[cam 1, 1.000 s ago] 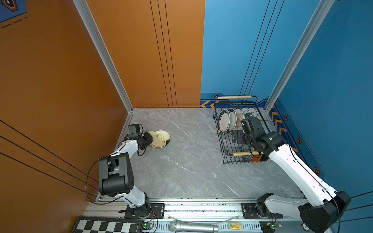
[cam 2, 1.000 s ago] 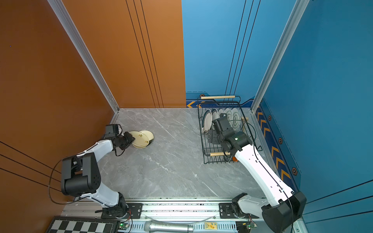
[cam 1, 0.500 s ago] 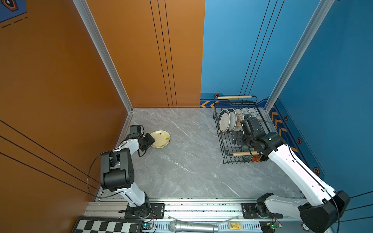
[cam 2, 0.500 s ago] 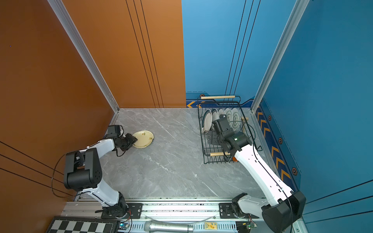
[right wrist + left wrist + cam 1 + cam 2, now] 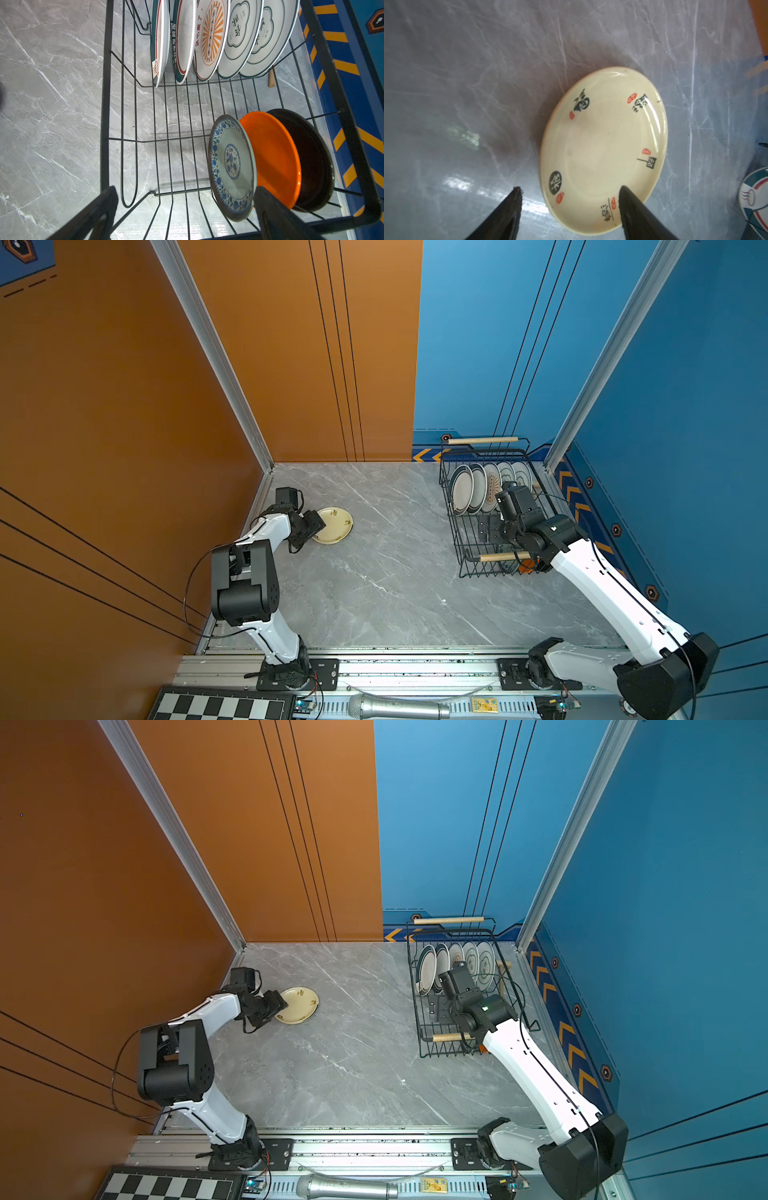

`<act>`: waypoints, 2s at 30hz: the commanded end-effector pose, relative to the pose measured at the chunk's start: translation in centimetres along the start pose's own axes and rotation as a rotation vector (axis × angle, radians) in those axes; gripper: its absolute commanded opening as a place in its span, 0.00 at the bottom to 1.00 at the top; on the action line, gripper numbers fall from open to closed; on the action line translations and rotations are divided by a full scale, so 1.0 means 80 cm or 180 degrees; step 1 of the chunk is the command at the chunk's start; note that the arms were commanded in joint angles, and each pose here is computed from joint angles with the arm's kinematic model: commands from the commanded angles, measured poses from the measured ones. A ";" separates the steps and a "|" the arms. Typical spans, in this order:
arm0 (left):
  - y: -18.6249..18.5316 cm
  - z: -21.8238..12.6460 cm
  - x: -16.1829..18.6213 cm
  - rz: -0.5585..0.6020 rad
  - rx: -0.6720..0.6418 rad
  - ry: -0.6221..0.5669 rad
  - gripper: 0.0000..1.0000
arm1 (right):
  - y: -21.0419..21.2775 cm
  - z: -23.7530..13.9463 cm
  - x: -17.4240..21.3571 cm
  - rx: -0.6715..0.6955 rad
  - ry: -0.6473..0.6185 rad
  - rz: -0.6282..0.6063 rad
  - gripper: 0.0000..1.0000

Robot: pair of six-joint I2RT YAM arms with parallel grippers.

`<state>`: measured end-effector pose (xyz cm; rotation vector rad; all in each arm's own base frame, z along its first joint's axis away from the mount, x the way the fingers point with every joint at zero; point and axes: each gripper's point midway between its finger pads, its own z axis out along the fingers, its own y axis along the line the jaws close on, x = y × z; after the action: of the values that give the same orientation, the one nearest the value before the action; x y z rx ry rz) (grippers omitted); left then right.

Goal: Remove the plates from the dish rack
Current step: 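Lay the plate onto the cream floral plate with the left gripper, then release the plate with the left gripper while the right gripper descends into the rack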

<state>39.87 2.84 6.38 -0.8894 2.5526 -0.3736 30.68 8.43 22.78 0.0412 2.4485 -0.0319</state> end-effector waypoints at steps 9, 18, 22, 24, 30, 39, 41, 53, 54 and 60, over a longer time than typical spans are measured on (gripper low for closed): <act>0.001 -0.112 0.018 0.0136 -0.0075 -0.0358 0.92 | -0.037 0.027 -0.003 -0.0054 0.0301 0.0411 1.00; -0.003 -0.176 0.046 0.0239 0.0156 -0.0682 0.98 | -0.066 0.048 0.008 0.0225 0.0655 0.0343 1.00; -0.007 -0.185 0.054 0.0320 0.0238 -0.0730 0.98 | -0.065 0.059 0.023 0.0202 0.0839 0.0303 1.00; -0.006 -0.189 0.053 0.0315 0.0206 -0.0790 0.98 | -0.063 0.063 0.031 0.0156 0.0919 0.0251 1.00; -0.019 -0.187 0.060 0.0368 0.0165 -0.0782 0.98 | -0.061 0.072 0.051 0.0101 0.1124 0.0151 1.00; -0.041 -0.175 0.081 0.0526 0.0183 -0.0665 0.98 | -0.061 0.085 0.070 0.0031 0.1324 0.0210 0.86; -0.038 -0.175 0.081 0.0656 0.0133 -0.0699 0.98 | -0.063 0.087 0.073 0.0047 0.1352 0.0215 0.80; 0.012 -0.179 0.077 0.0658 -0.0285 -0.1175 0.98 | -0.080 0.109 0.081 0.0220 0.1470 0.0279 0.62; 0.018 -0.176 0.077 0.0616 -0.0369 -0.1152 0.98 | -0.079 0.111 0.082 0.0210 0.1467 0.0290 0.62; 0.012 -0.150 0.084 0.0597 -0.0370 -0.0886 0.98 | -0.085 0.113 0.090 0.0301 0.1469 0.0292 0.49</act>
<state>29.02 0.50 15.21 -0.6470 2.3784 -0.0604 30.91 2.27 11.79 0.1983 2.9005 -0.0530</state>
